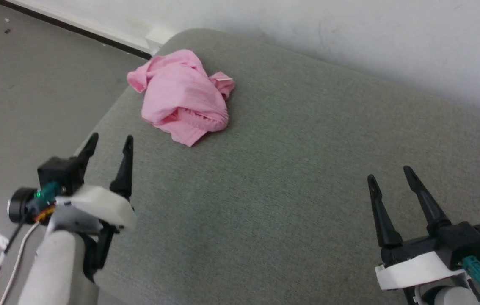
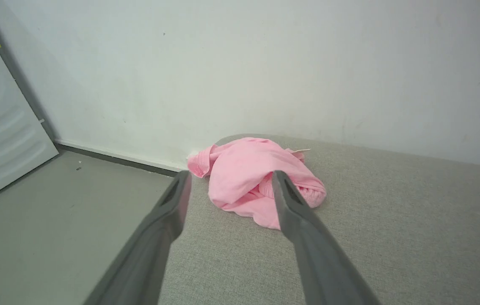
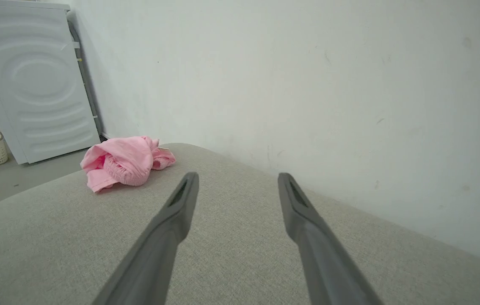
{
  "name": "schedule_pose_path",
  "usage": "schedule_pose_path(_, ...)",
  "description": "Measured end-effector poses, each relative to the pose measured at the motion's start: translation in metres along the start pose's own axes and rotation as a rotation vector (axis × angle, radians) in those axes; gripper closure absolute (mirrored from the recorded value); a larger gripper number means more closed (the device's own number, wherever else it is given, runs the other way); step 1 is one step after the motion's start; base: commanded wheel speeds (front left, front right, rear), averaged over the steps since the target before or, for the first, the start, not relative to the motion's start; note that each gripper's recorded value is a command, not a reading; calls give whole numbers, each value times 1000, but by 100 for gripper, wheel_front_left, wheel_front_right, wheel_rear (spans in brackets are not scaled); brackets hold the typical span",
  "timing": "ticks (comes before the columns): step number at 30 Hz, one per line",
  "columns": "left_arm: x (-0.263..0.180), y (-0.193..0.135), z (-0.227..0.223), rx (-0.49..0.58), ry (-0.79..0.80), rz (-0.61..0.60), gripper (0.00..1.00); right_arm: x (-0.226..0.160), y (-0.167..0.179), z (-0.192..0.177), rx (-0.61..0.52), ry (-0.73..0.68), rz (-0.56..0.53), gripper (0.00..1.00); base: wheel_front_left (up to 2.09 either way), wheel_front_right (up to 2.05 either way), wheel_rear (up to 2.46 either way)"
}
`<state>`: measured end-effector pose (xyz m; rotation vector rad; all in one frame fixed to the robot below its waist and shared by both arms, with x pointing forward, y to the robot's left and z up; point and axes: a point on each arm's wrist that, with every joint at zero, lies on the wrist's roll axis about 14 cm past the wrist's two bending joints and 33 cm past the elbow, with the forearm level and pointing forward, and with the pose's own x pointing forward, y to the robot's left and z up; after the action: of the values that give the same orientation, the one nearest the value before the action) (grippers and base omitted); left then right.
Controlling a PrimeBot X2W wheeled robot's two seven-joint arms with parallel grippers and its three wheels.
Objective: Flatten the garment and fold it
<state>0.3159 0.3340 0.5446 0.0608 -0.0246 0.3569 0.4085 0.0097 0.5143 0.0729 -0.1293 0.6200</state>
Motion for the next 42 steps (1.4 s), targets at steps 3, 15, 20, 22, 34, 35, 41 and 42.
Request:
schedule_pose_path(3,34,2,-11,52,112,-38,0,2,-12,-5,-10,1,-26,0,0,0,0)
schedule_pose_path(15,135,-9,-85,166,609,-125,0,-7,-72,-30,-11,36,-178,0,0,0,0)
schedule_pose_path(20,162,-24,-110,127,740,-141,0,-16,-92,-49,-6,83,-234,0,0,0,0)
schedule_pose_path(22,166,-29,-125,119,811,-144,0,-19,-100,-56,-5,99,-255,0,0,0,0)
schedule_pose_path(34,172,-40,-163,100,975,-154,100,-37,-121,-74,-9,160,-327,0,0,0,0)
schedule_pose_path(35,172,-38,-161,93,961,-151,100,-38,-121,-73,-10,159,-327,0,0,0,0)
schedule_pose_path(41,183,-16,-117,110,754,-122,100,-39,-116,-54,-22,126,-324,0,0,0,0)
schedule_pose_path(42,187,-10,-103,122,695,-117,100,-39,-115,-50,-23,117,-323,0,0,0,0)
